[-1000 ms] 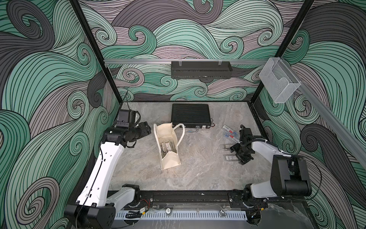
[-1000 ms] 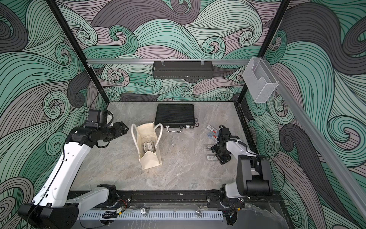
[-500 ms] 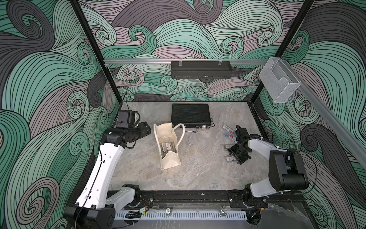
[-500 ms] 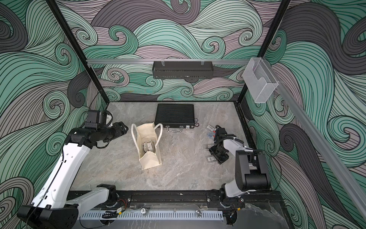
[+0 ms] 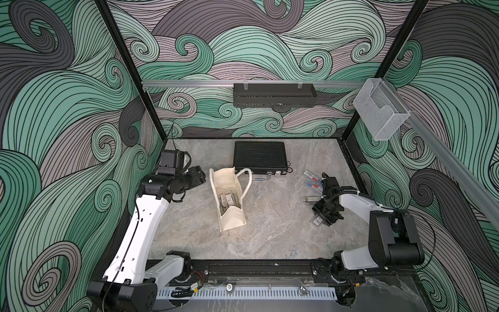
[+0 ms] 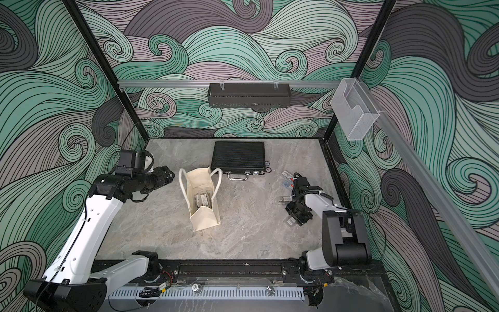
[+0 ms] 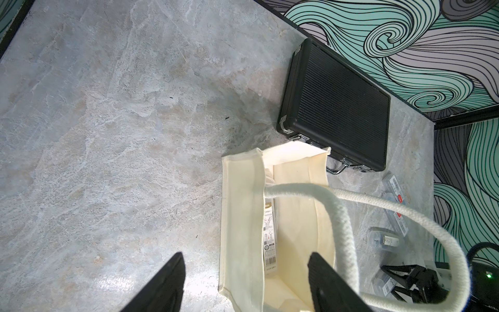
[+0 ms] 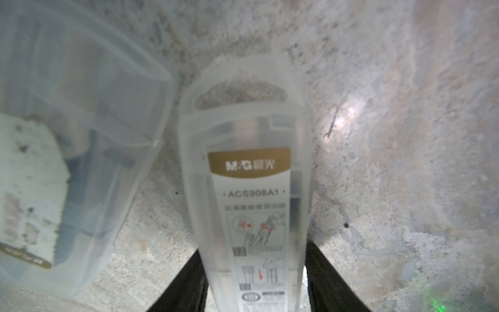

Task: Put the compass set into the canvas bag
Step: Pick up the compass set at the center of the board.

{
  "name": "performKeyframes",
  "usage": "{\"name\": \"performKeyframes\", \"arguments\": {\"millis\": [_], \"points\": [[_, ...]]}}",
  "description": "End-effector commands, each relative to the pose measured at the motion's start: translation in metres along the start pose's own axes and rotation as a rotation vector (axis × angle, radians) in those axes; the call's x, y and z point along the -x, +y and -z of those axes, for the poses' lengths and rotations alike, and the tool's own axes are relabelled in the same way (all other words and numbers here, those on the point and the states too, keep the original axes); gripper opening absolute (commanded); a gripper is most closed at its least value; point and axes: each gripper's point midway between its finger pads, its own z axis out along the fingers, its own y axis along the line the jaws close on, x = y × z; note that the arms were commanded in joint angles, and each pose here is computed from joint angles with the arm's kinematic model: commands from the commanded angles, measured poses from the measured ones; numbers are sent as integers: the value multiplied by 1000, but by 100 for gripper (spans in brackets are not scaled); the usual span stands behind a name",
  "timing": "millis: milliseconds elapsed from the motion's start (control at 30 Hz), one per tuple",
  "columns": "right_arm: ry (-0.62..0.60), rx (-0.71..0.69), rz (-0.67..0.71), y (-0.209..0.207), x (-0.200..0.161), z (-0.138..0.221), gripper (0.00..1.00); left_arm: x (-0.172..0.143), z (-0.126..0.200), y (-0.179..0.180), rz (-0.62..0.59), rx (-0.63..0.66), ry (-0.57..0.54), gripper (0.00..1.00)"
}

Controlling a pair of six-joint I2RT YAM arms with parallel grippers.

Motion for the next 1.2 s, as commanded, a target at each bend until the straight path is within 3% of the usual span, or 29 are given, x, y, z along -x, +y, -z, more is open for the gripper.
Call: {"name": "performKeyframes", "arguments": {"millis": [0, 167, 433, 833, 967, 1167], "points": [[12, -40, 22, -7, -2, -11, 57, 7, 13, -1, -8, -8, -38, 73], [4, -33, 32, -7, -2, -10, 46, 8, 16, 1, -7, 2, -46, 73], [-29, 6, 53, -9, -4, 5, 46, 11, 20, -1, -5, -4, -57, 73], [-114, 80, 220, 4, -16, 52, 46, 9, 33, -4, -10, -29, -79, 73], [-167, 126, 299, 21, -22, 79, 45, 7, 36, -3, -14, -28, -79, 73], [-267, 229, 461, 79, -30, 134, 46, -1, 31, 14, 4, 37, -53, 73]]}}
